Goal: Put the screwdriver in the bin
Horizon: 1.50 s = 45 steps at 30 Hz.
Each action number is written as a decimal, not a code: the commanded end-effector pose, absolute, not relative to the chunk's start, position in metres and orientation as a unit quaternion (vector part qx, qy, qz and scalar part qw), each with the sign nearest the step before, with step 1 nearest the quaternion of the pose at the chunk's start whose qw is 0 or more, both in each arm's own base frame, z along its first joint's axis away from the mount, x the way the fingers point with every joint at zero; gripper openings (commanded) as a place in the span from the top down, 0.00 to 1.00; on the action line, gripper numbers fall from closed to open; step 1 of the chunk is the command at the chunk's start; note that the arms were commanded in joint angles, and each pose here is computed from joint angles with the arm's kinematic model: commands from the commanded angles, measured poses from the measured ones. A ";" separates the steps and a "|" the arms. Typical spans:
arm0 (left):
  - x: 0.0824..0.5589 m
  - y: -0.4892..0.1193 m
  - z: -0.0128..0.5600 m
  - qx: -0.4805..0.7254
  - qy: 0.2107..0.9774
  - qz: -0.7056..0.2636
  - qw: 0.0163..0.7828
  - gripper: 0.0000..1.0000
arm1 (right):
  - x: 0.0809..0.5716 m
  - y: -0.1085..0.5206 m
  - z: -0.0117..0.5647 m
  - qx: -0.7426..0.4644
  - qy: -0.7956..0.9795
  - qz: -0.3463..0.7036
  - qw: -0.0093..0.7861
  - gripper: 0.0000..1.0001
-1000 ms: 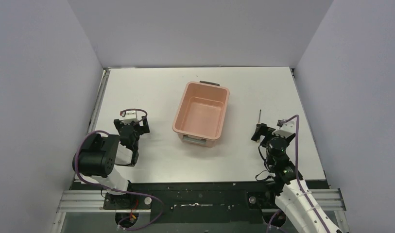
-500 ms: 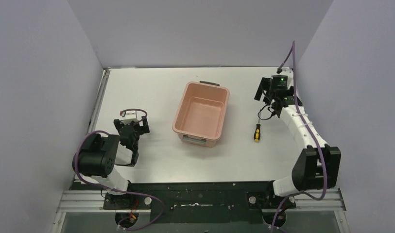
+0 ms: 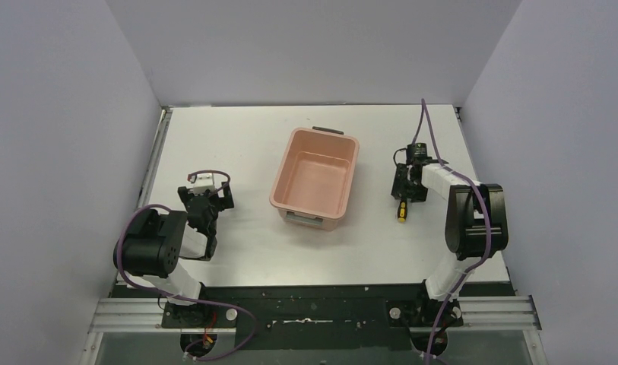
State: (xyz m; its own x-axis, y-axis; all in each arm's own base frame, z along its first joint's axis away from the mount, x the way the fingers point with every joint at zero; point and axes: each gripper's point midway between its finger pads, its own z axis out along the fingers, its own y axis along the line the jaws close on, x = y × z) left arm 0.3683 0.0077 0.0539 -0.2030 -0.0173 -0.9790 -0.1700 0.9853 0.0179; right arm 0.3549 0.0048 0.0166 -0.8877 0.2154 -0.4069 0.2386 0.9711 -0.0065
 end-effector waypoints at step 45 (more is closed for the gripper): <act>0.378 0.005 0.074 -0.057 0.753 0.053 0.654 0.03 | 0.370 0.294 0.110 -0.043 0.948 0.070 0.306 1.00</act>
State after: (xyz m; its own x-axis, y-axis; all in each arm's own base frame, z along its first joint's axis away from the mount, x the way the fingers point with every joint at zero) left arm 0.3683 0.0077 0.0539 -0.2030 -0.0173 -0.9790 -0.1700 0.9853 0.0179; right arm 0.3659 0.2950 0.1378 -0.8158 -0.0567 -0.5756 -0.1751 0.9727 0.1524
